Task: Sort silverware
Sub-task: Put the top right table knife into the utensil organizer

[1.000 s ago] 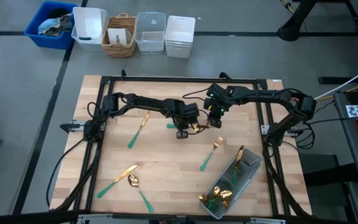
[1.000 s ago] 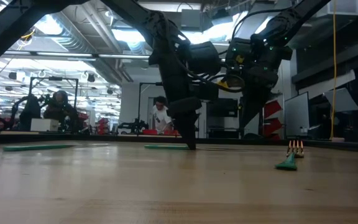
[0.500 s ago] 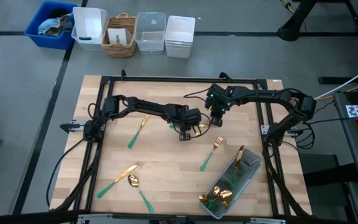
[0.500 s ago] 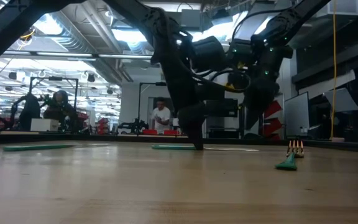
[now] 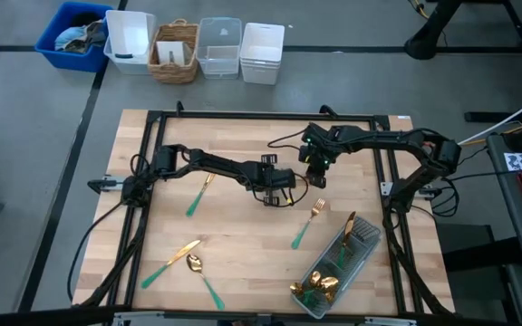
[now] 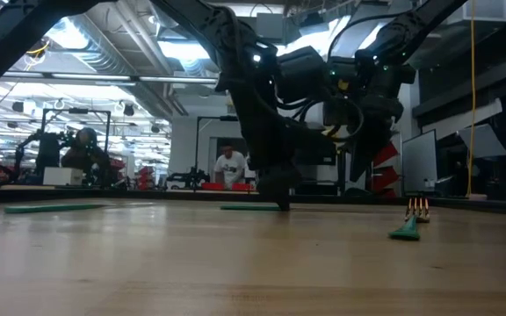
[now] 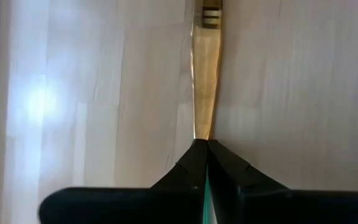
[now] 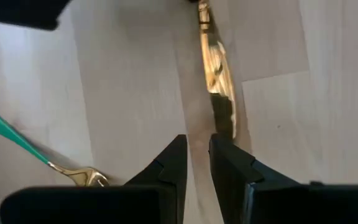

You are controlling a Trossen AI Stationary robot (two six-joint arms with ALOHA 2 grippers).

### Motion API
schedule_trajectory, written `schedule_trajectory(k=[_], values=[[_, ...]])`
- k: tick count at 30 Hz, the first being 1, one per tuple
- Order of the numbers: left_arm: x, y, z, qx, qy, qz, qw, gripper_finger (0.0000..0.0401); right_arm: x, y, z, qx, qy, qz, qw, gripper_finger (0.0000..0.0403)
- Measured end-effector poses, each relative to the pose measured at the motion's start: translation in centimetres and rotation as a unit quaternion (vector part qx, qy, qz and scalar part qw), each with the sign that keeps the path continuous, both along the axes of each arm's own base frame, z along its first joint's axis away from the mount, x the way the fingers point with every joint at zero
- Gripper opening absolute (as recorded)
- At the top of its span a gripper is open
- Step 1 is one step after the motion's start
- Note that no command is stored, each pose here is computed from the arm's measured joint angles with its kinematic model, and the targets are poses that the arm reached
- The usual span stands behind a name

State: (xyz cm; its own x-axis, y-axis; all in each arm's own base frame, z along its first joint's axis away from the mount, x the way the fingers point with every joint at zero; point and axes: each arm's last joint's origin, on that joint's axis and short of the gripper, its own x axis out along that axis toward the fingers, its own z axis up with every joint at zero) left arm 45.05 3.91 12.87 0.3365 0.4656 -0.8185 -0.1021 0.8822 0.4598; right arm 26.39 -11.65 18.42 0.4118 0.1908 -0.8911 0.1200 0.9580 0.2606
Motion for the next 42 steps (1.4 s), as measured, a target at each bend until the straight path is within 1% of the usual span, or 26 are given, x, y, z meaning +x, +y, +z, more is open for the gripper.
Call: schedule_trajectory(k=[4,9,13,21,25,29,34,39,42], values=[[0.0,0.0,0.0,0.0,0.002,-0.004,1.0,0.0001,0.0,-0.1,0.0,-0.005,0.002,-0.003,1.0,0.0069],[0.0,0.4,0.0,0.0,0.013,-0.025,1.0,0.0016,0.0,-0.1,0.0,-0.004,0.001,-0.002,1.0,0.0069],[0.0,0.7,0.0,-0.012,0.017,-0.045,0.999,0.0042,0.0,-0.1,0.0,-0.004,0.001,-0.003,1.0,0.0069],[0.0,1.8,0.0,-0.023,0.014,-0.036,0.999,0.0106,-0.1,0.0,0.0,-0.002,0.005,-0.003,1.0,0.0069],[-0.1,2.9,-0.1,-0.065,0.002,-0.024,0.998,0.0116,-0.1,0.0,-0.1,0.0,0.009,-0.003,1.0,0.0069],[-0.3,4.1,-0.2,-0.137,-0.014,-0.018,0.99,0.0108,-0.1,0.0,-0.1,0.0,0.009,-0.003,1.0,0.0069],[-0.6,5.2,-0.3,-0.201,-0.029,-0.001,0.979,0.0074,-0.1,0.0,-0.1,0.0,0.009,-0.003,1.0,0.0069],[-0.8,5.3,-0.4,-0.216,-0.024,0.011,0.976,0.0028,-0.1,0.0,-0.1,0.0,0.009,-0.003,1.0,0.0069],[-0.8,5.3,-0.4,-0.22,-0.026,0.018,0.975,0.001,-0.1,0.0,-0.1,0.0,0.009,-0.003,1.0,0.0069]])
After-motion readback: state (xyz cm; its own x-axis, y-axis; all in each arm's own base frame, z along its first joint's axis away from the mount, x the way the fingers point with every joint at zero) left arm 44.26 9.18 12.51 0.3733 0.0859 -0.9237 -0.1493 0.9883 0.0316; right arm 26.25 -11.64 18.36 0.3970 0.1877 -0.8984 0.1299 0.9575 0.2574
